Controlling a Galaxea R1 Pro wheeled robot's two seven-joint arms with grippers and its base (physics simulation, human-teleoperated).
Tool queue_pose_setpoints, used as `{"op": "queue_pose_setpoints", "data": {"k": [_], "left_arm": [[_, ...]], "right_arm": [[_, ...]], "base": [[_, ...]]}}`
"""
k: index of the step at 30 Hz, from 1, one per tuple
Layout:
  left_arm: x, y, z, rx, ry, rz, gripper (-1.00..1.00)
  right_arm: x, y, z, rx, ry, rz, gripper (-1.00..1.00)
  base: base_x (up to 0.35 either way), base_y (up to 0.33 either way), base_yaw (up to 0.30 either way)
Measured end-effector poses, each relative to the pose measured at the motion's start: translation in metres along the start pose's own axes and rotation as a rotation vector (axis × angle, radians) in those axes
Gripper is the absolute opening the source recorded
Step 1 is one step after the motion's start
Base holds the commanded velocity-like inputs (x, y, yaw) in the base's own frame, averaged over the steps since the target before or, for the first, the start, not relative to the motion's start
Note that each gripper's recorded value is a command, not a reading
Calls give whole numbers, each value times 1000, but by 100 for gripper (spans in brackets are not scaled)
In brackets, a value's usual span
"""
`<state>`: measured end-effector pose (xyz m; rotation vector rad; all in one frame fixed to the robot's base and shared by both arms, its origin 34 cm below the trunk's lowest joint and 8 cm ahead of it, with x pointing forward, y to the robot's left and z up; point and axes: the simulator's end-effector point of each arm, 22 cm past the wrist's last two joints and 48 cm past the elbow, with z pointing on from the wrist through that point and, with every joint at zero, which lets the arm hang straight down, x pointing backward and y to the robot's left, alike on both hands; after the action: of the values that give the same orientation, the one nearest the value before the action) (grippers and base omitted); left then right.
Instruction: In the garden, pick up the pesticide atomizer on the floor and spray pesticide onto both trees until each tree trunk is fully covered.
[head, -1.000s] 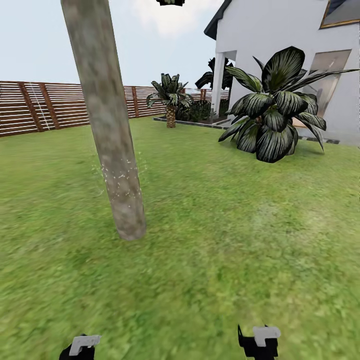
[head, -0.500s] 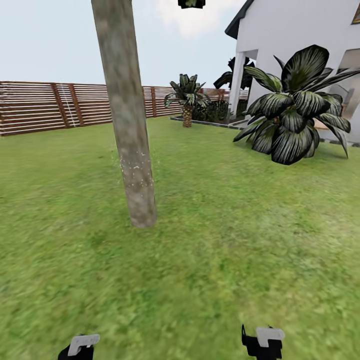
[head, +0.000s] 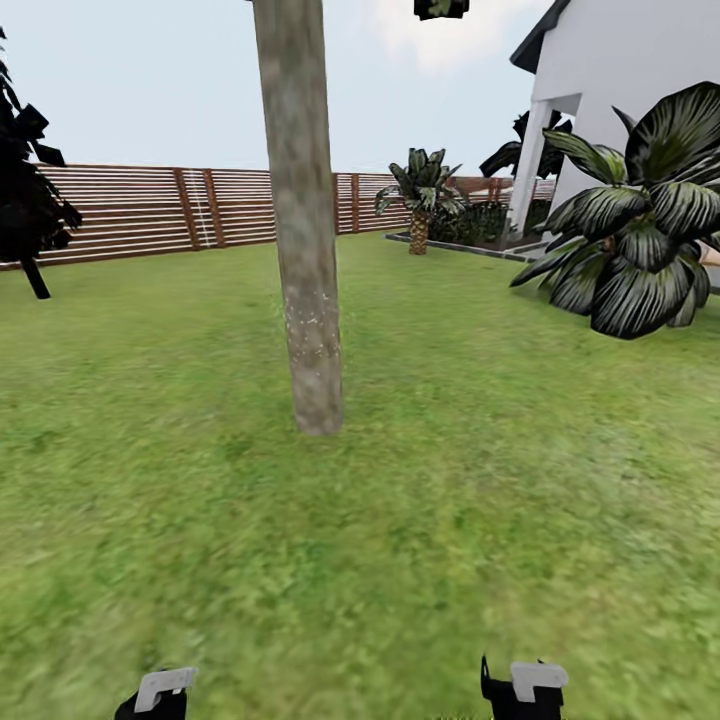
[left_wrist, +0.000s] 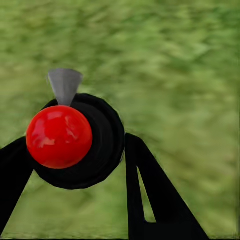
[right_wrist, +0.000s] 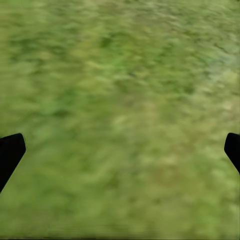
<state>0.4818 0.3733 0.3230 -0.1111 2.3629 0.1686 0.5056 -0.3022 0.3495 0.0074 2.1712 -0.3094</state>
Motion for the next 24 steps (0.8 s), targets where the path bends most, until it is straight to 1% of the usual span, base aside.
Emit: {"op": "queue_pose_setpoints", "data": {"k": [6,13,17,20,24], "left_arm": [[0,0,0,-1,0,-3,-100],[0,1,0,-2,2,0,-100],[0,1,0,-6,1,-8,-100],[-1,13,0,-51,0,-16,-100],[-1,13,0,-55,-1,-12,-100]], "right_arm": [[0,0,0,0,0,0,100],[0,0,0,1,0,1,100],[0,-1,0,1,-1,1,100],[0,0,0,0,0,1,100],[0,0,0,0,0,1,100]], "base": [[-199,-177,281],[-16,-14,282],[0,0,281],[0,0,281],[0,0,282]]}}
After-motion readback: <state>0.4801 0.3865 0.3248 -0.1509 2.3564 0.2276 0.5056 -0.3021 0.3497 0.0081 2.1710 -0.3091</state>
